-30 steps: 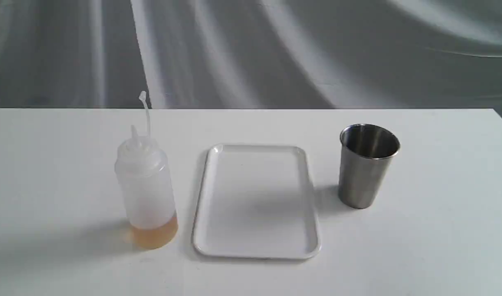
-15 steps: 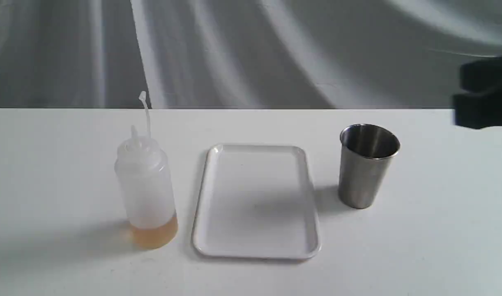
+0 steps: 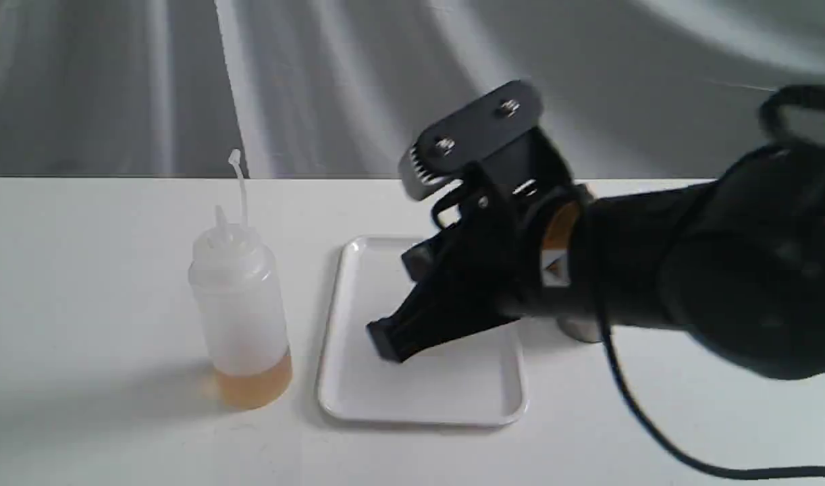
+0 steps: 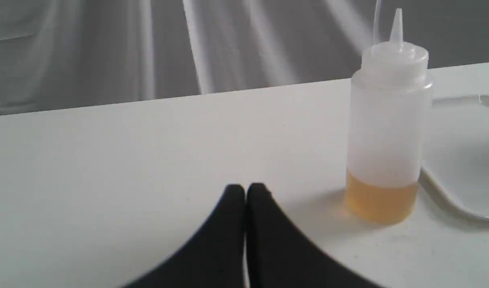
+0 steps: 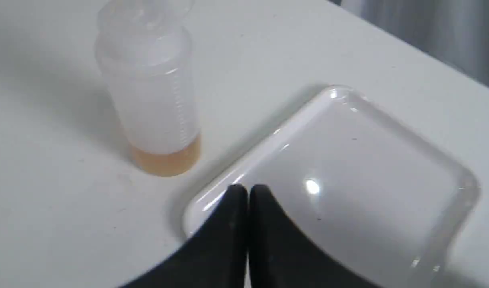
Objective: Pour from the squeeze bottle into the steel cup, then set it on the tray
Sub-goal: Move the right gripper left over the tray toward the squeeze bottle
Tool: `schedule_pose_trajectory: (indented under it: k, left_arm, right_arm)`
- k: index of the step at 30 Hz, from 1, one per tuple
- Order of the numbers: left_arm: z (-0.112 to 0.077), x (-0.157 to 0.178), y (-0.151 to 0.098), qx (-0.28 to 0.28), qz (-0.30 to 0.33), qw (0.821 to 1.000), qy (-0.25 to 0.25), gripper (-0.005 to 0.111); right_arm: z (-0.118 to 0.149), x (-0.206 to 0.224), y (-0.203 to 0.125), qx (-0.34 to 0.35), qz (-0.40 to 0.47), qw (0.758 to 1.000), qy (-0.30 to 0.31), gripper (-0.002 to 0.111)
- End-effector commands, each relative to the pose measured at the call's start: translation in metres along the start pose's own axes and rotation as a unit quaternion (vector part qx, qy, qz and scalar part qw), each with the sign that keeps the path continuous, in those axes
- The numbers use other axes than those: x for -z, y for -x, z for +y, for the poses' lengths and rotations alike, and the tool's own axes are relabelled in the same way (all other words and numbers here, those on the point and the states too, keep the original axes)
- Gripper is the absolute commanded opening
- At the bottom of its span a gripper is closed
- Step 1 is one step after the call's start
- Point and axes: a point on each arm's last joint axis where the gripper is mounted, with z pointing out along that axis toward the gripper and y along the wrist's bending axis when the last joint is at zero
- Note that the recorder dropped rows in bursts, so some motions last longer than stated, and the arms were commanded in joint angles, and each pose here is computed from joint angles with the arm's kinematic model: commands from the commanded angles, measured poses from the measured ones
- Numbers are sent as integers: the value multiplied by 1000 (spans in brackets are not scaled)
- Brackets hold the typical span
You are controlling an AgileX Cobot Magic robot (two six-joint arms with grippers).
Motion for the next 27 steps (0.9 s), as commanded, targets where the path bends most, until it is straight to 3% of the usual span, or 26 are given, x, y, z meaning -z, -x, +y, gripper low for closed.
schedule_pose_trajectory:
  k: [1,13,23,27]
  left_arm:
    - [0,0,-1,1,-3,1000,-3,0]
    - [0,0,-1,1,-3,1000,-3,0]
    - [0,0,-1,1,-3,1000,-3,0]
    - [0,0,-1,1,-3,1000,-3,0]
  right_arm:
    - [13,-25,-9,-2,4,1000,20,0]
    - [32,-93,-39,-13,-59,997,56,0]
    - [33,-105,-48,-26,-68,996,58,0]
    - [32,-105,-48,-34,-69,995,55,10]
